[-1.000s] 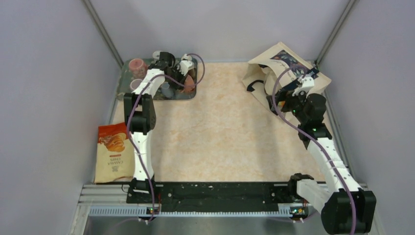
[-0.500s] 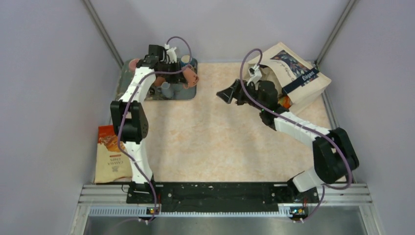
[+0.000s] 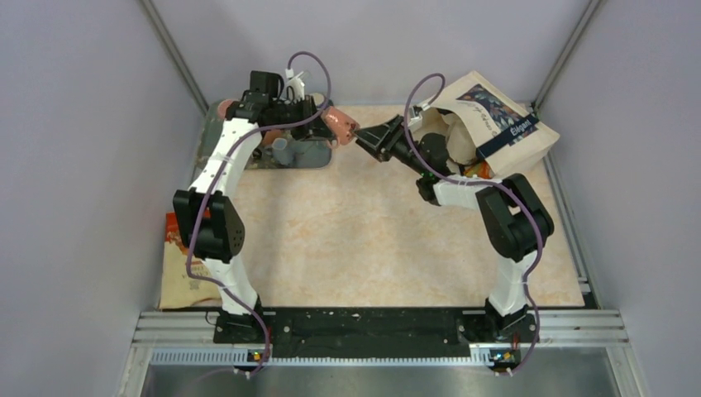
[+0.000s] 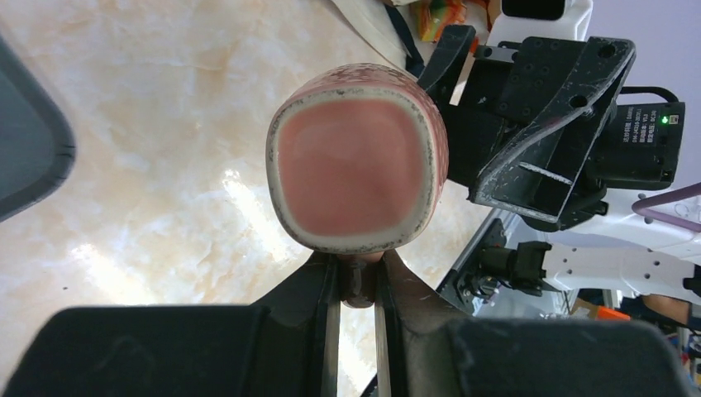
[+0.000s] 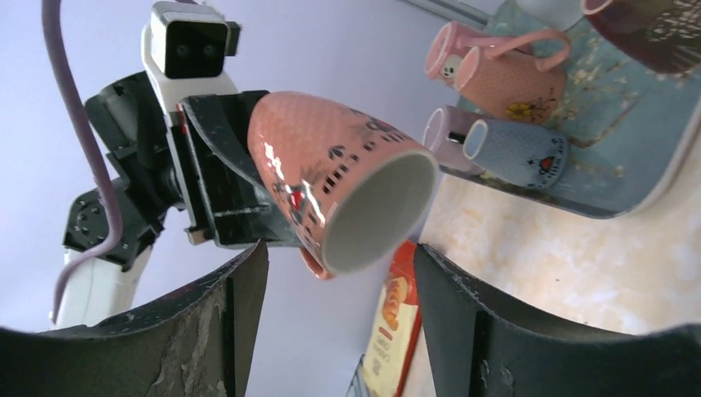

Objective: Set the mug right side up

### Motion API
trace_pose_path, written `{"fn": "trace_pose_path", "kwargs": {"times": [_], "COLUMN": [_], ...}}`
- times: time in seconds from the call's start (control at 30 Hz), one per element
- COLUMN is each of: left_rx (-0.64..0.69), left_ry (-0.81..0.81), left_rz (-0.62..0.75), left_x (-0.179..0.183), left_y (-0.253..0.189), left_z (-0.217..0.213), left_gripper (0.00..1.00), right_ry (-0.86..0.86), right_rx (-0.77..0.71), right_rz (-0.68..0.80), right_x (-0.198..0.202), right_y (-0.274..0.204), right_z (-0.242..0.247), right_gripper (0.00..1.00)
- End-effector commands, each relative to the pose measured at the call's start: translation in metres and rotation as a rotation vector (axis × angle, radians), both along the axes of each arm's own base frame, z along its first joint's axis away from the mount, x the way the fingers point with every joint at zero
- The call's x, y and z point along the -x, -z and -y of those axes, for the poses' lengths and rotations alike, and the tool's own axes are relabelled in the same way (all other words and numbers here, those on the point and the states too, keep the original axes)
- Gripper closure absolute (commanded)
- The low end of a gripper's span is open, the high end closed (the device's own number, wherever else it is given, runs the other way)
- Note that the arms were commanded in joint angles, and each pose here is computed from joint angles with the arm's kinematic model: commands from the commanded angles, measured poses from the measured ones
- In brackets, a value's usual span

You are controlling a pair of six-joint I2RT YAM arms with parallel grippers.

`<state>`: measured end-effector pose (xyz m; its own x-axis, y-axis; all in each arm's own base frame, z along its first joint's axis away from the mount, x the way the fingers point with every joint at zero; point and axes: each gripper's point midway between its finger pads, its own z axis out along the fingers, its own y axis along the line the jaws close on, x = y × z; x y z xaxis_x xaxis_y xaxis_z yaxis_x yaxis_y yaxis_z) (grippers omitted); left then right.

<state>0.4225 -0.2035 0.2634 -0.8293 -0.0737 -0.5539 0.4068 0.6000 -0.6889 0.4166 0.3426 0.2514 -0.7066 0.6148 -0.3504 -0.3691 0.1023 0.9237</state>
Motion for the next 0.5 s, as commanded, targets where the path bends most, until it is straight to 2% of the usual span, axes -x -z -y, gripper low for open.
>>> {"fn": "trace_pose_path", "kwargs": {"times": [0.0, 0.07, 0.13, 0.2, 0.3, 0.33, 0.4, 0.43, 0.47], "left_rx": [0.071, 0.076, 0.073, 0.080, 0.104, 0.095, 0.065, 0.040, 0.017], "left_ry": [0.064, 0.089, 0.119, 0.152, 0.171, 0.175, 0.174, 0.172, 0.167], "left_rz": [0.081, 0.085, 0.086, 0.074, 0.038, 0.041, 0.040, 0.050, 0.049], "left_x": [0.016, 0.021, 0.028, 0.037, 0.042, 0.042, 0.044, 0.043, 0.042], "left_y": [-0.035, -0.036, -0.035, -0.031, -0.026, -0.023, -0.016, -0.011, -0.007], "left_z": [0.016, 0.023, 0.032, 0.041, 0.045, 0.044, 0.039, 0.035, 0.029], "left_gripper": [1.00, 1.00, 1.00, 1.00, 1.00, 1.00, 1.00, 0.92, 0.70], "right_ry": [-0.066, -0.080, -0.094, -0.097, -0.084, -0.068, -0.019, 0.010, 0.043], "right_rx": [-0.147, -0.157, -0.171, -0.187, -0.173, -0.153, -0.086, -0.031, 0.037], "right_rz": [0.139, 0.134, 0.142, 0.155, 0.170, 0.164, 0.154, 0.148, 0.142], "right_x": [0.015, 0.015, 0.016, 0.017, 0.016, 0.013, 0.007, 0.004, 0.000], "right_y": [-0.065, -0.066, -0.068, -0.074, -0.078, -0.075, -0.068, -0.060, -0.053], "right_z": [-0.011, -0.014, -0.017, -0.016, -0.013, -0.011, -0.002, 0.002, 0.007], "right_gripper": [0.36, 0.37, 0.43, 0.57, 0.94, 1.00, 1.00, 1.00, 1.00]}}
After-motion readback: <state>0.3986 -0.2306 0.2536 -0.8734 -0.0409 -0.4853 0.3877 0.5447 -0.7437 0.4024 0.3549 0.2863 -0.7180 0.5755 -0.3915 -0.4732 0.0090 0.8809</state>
